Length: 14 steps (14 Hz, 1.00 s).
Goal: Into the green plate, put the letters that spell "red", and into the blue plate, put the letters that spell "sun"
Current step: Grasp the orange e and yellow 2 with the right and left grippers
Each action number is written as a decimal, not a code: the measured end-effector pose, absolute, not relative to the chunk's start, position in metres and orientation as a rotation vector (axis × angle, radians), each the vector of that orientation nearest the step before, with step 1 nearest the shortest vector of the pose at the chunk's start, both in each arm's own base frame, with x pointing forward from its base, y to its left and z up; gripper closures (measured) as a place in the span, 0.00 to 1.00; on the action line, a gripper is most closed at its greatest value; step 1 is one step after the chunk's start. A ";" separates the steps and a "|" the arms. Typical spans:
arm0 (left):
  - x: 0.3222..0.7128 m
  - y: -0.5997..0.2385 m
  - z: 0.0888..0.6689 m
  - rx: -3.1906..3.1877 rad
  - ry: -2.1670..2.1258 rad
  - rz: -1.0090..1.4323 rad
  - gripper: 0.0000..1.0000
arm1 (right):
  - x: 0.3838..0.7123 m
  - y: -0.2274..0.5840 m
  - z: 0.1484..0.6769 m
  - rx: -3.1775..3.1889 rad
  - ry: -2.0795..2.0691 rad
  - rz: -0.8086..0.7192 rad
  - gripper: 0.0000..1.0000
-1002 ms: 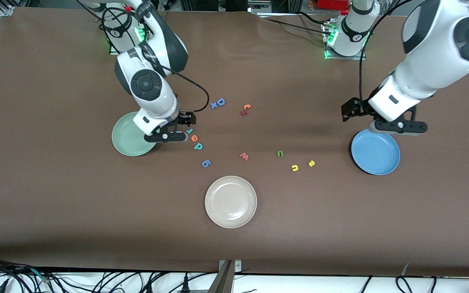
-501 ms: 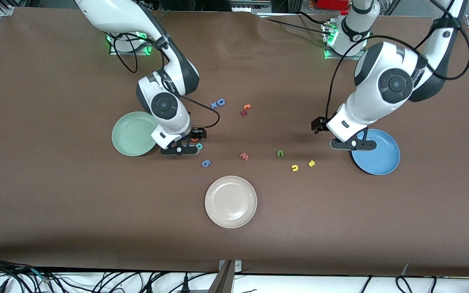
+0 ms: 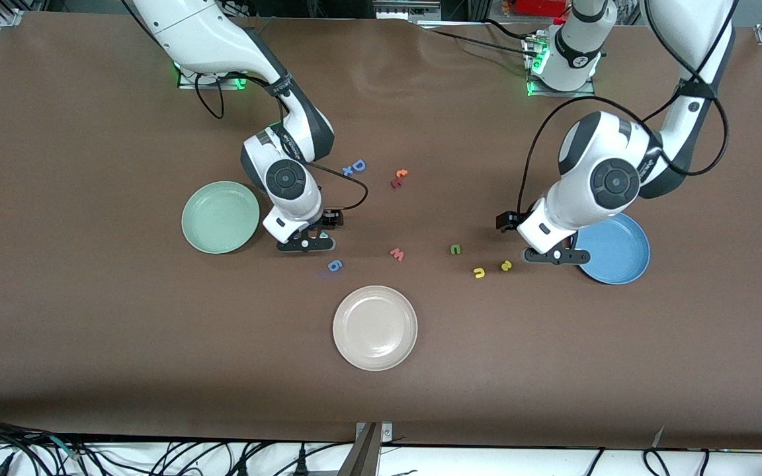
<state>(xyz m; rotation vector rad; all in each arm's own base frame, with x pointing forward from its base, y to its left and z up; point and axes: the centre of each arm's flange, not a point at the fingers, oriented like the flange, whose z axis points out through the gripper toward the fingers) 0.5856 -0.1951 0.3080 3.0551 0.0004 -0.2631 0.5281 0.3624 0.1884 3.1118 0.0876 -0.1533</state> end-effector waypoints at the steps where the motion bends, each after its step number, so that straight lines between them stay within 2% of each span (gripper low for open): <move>1: 0.587 -0.194 0.297 3.064 -0.009 -0.273 0.00 | 0.527 0.362 0.186 3.109 0.088 -0.159 0.15; 2: 0.587 -0.193 0.288 3.088 -0.039 -0.274 0.00 | 0.525 0.361 0.185 3.107 0.088 -0.163 0.22; 3: 0.588 -0.194 0.280 3.106 -0.060 -0.268 0.00 | 0.525 0.360 0.184 3.106 0.088 -0.165 0.22; 4: 0.589 -0.195 0.272 3.111 -0.065 -0.260 0.00 | 0.524 0.360 0.183 3.107 0.088 -0.164 0.30; 7: 0.593 -0.193 0.258 3.109 -0.020 -0.237 0.03 | 0.524 0.360 0.183 3.110 0.088 -0.158 0.32; 9: 0.600 -0.190 0.256 3.102 0.099 -0.174 0.05 | 0.524 0.360 0.181 3.113 0.089 -0.151 0.36; 10: 0.603 -0.189 0.255 3.095 0.159 -0.147 0.07 | 0.523 0.361 0.181 3.114 0.090 -0.149 0.43; 14: 0.608 -0.192 0.250 3.072 0.315 -0.091 0.10 | 0.522 0.361 0.176 3.115 0.093 -0.147 0.48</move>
